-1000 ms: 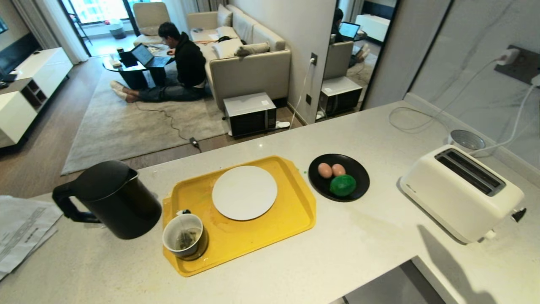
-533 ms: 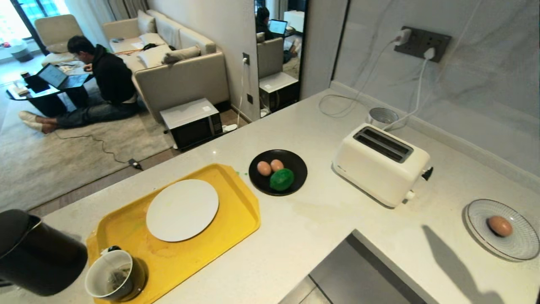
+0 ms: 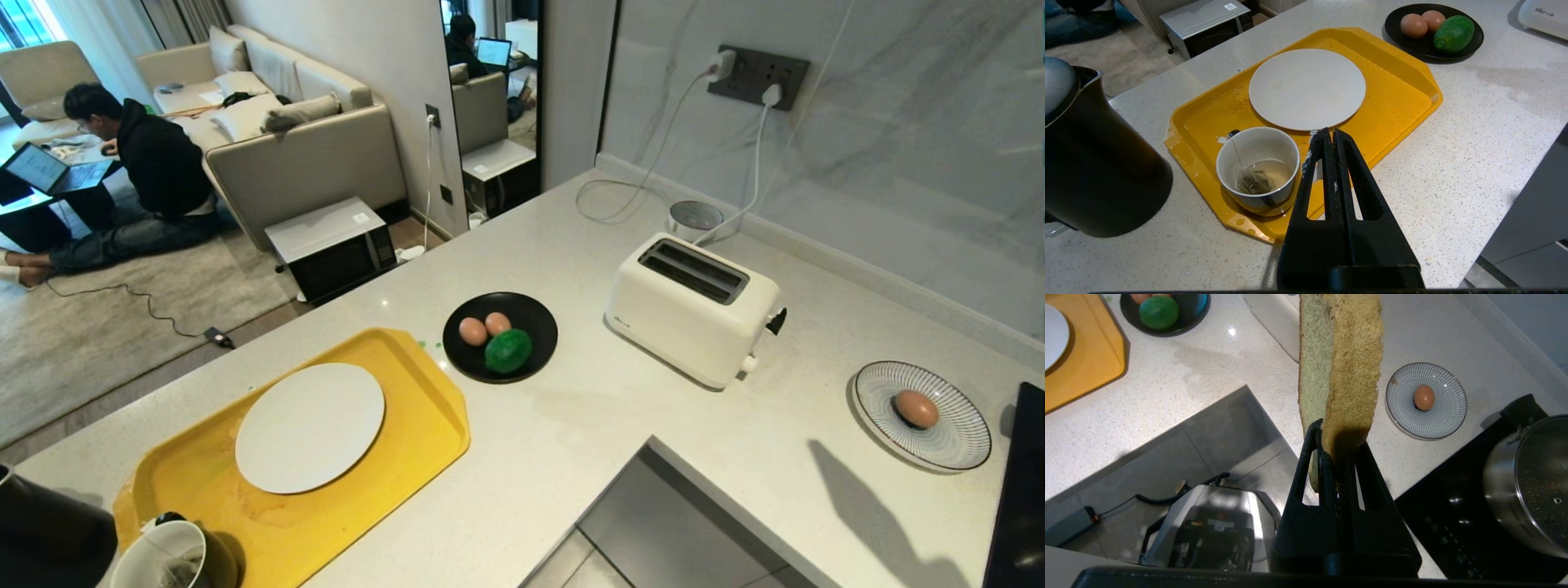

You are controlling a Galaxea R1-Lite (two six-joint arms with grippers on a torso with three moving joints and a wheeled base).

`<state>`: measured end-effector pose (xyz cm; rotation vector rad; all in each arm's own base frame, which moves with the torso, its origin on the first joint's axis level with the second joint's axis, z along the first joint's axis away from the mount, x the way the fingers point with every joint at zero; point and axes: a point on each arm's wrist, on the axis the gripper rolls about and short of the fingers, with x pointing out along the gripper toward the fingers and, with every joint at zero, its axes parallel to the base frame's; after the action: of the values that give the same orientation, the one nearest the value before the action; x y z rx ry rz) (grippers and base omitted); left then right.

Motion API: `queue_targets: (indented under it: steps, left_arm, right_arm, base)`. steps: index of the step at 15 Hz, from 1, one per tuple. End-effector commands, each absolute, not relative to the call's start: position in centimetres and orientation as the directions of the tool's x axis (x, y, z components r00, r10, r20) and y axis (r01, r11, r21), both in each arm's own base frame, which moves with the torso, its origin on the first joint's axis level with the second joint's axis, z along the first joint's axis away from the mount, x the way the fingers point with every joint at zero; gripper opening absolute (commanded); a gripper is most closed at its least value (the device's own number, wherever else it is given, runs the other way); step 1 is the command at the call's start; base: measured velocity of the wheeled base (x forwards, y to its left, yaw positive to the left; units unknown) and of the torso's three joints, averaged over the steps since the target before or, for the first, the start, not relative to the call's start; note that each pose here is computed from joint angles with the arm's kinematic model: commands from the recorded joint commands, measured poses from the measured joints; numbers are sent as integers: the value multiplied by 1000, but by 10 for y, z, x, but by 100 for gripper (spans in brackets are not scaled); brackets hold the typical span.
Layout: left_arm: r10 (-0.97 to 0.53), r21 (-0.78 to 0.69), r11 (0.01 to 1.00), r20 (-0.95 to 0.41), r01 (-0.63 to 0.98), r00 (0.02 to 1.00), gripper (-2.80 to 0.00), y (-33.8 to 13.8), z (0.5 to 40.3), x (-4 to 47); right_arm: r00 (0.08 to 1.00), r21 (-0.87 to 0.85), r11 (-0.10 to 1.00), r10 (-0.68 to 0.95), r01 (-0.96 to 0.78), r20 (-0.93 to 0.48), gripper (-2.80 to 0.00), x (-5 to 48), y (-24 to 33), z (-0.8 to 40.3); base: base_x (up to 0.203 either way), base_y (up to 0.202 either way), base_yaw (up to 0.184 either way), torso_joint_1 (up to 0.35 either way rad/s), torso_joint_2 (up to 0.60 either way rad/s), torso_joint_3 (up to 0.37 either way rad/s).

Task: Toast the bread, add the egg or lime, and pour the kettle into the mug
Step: Put the bread slices in the toaster

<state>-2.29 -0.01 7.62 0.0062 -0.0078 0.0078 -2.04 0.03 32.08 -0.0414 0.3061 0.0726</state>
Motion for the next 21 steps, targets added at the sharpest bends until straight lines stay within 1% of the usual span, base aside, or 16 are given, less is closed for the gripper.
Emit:
queue_targets:
  steps: [1, 5, 9, 13, 15, 17, 21]
  left_arm:
    - [9, 6, 1000, 9, -9, 1000, -280, 0, 76, -23]
    - [9, 6, 1000, 9, -9, 1000, -280, 0, 76, -23]
    - [9, 5, 1000, 9, -9, 1000, -280, 0, 76, -23]
    - [8, 3, 1000, 8, -8, 1000, -280, 0, 76, -23]
    - [8, 3, 1000, 9, -8, 1000, -280, 0, 76, -23]
    - [8, 3, 1000, 9, -8, 1000, -280, 0, 76, -23]
    - [8, 3, 1000, 8, -8, 1000, -280, 0, 76, -23]
  right_arm:
    - [945, -37, 996, 67, -83, -320, -280, -20, 0, 316]
    - [947, -44, 995, 66, -84, -315, -280, -21, 0, 317]
    - [947, -45, 995, 66, -84, -315, -280, -20, 0, 317]
    - [945, -60, 994, 65, -89, -319, -280, -18, 0, 318]
    - [951, -112, 988, 66, -104, -302, -280, -11, 1, 323]
    - [951, -162, 979, 72, -125, -299, -280, 17, 2, 330]
    - [911, -265, 929, 142, -258, -388, -280, 107, 6, 335]
  base:
    - [0, 0, 0, 0, 0, 0]
    - [0, 0, 0, 0, 0, 0]
    - [127, 0, 0, 0, -2, 2]
    - [0, 0, 0, 7, 4, -2]
    - [0, 0, 0, 0, 0, 0]
    - [0, 0, 0, 0, 0, 0]
    - [0, 0, 0, 0, 0, 0]
